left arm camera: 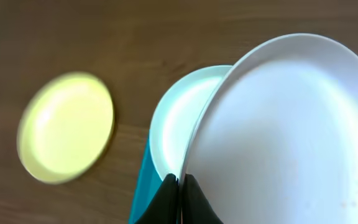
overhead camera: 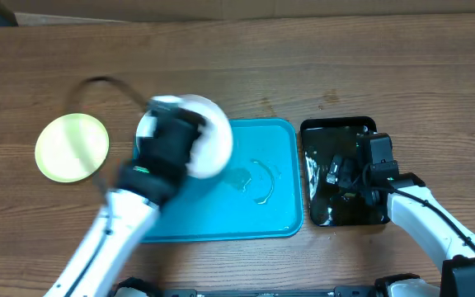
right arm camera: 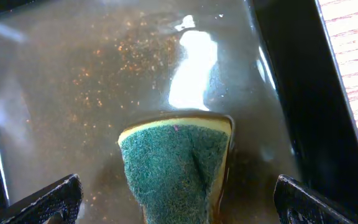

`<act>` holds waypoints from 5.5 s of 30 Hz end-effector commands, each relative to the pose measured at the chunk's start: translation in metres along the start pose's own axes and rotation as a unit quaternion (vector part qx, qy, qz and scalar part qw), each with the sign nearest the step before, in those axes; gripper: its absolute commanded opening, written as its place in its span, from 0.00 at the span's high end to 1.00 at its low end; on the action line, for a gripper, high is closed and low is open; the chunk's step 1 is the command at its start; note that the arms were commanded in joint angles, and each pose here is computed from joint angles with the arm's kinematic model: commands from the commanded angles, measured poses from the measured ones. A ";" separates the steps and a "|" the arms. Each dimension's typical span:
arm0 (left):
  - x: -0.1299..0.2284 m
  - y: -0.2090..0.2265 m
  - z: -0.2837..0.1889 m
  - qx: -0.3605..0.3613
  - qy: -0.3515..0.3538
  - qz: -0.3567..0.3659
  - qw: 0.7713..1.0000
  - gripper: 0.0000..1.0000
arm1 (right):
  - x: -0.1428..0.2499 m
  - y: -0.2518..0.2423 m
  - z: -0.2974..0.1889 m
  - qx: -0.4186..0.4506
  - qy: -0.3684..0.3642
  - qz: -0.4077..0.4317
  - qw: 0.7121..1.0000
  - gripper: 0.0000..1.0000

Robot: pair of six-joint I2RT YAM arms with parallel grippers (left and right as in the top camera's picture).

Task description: Clean dirty plates on tray and stack at the side

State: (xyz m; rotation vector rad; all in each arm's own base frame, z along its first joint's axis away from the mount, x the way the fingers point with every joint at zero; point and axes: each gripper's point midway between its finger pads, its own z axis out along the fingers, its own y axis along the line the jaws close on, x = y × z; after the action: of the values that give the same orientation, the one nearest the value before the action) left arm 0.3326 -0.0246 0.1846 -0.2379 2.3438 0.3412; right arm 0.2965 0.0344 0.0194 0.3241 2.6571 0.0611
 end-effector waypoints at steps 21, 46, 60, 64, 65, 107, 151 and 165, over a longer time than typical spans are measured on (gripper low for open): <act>0.056 0.249 0.144 -0.044 0.099 -0.449 0.887 0.96 | 0.000 -0.002 0.001 0.004 -0.001 -0.001 1.000 0.00; 0.047 0.080 0.074 0.103 0.205 -0.236 0.944 0.28 | 0.000 -0.002 0.001 0.004 -0.001 -0.001 1.000 0.00; 0.094 0.035 0.125 0.106 0.289 -0.159 0.938 0.37 | 0.000 -0.002 0.001 0.004 -0.001 -0.001 1.000 0.00; 0.102 0.021 0.131 0.138 0.307 -0.159 0.928 0.41 | 0.000 -0.002 0.001 0.004 -0.001 -0.001 1.000 0.00; 0.103 0.017 0.131 0.150 0.309 -0.156 0.926 0.43 | 0.000 -0.002 0.001 0.004 -0.001 -0.001 1.000 0.00; 0.162 -0.044 0.077 0.199 0.427 -0.012 0.882 0.71 | 0.000 -0.002 0.001 0.004 -0.001 -0.001 1.000 0.00; 0.180 -0.044 0.102 0.188 0.384 -0.007 0.904 0.96 | 0.032 -0.001 -0.001 -0.010 0.067 -0.003 0.998 0.04; 0.181 -0.043 0.100 0.187 0.388 -0.006 0.903 0.96 | 0.020 0.004 0.001 -0.022 0.040 -0.007 0.999 0.14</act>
State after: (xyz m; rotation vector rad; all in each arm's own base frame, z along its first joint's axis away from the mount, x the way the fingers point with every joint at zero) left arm 0.3075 -0.0519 0.0018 -0.2169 3.0226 -0.3405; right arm 0.2722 0.0429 0.0076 0.3063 2.7694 0.1210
